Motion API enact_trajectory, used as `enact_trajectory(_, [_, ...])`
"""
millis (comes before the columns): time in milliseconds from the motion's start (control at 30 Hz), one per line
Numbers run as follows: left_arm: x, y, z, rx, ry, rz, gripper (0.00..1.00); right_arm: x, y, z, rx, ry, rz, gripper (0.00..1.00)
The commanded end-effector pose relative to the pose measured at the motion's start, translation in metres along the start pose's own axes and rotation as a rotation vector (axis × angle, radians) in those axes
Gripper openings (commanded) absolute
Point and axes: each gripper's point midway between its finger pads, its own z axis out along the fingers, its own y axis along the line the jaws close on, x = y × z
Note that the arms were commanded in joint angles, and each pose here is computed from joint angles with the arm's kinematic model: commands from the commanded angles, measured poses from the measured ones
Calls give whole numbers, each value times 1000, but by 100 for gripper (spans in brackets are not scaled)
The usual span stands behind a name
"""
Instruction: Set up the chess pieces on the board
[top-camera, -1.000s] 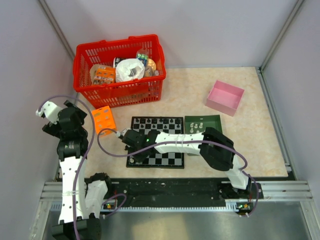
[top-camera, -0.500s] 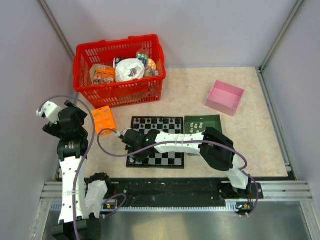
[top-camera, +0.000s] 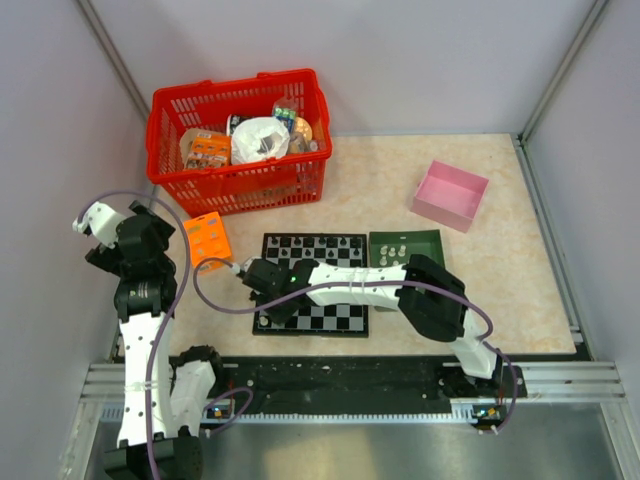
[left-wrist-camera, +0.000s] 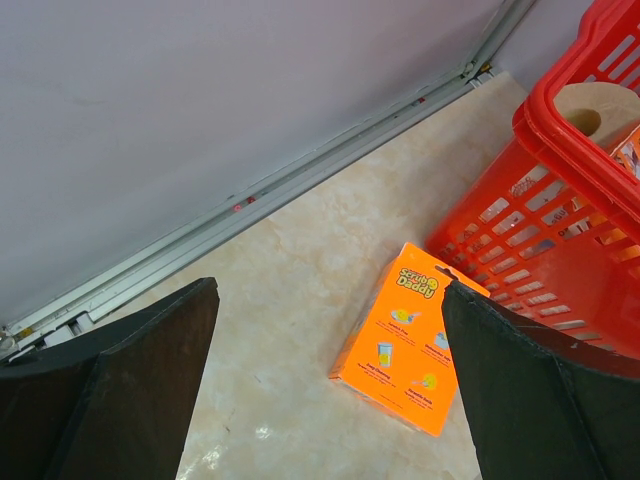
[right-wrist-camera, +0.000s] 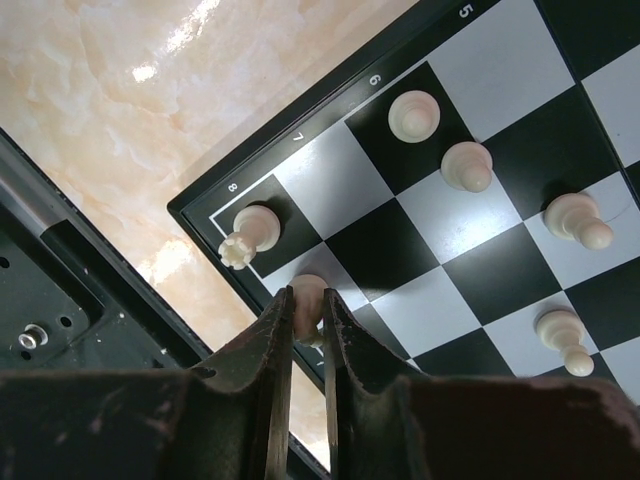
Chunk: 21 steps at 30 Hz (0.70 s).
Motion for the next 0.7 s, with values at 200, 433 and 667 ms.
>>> enact_trajectory(200, [-6, -2, 0, 16, -30, -16, 99, -18, 16, -11, -38, -53, -25, 22])
enact_trajectory(433, [-6, -4, 0, 23, -27, -16, 99, -23, 18, -16, -45, -73, -27, 28])
enact_trajectory(667, [-9, -3, -2, 18, -32, -14, 99, -51, 11, -60, -46, -196, -15, 45])
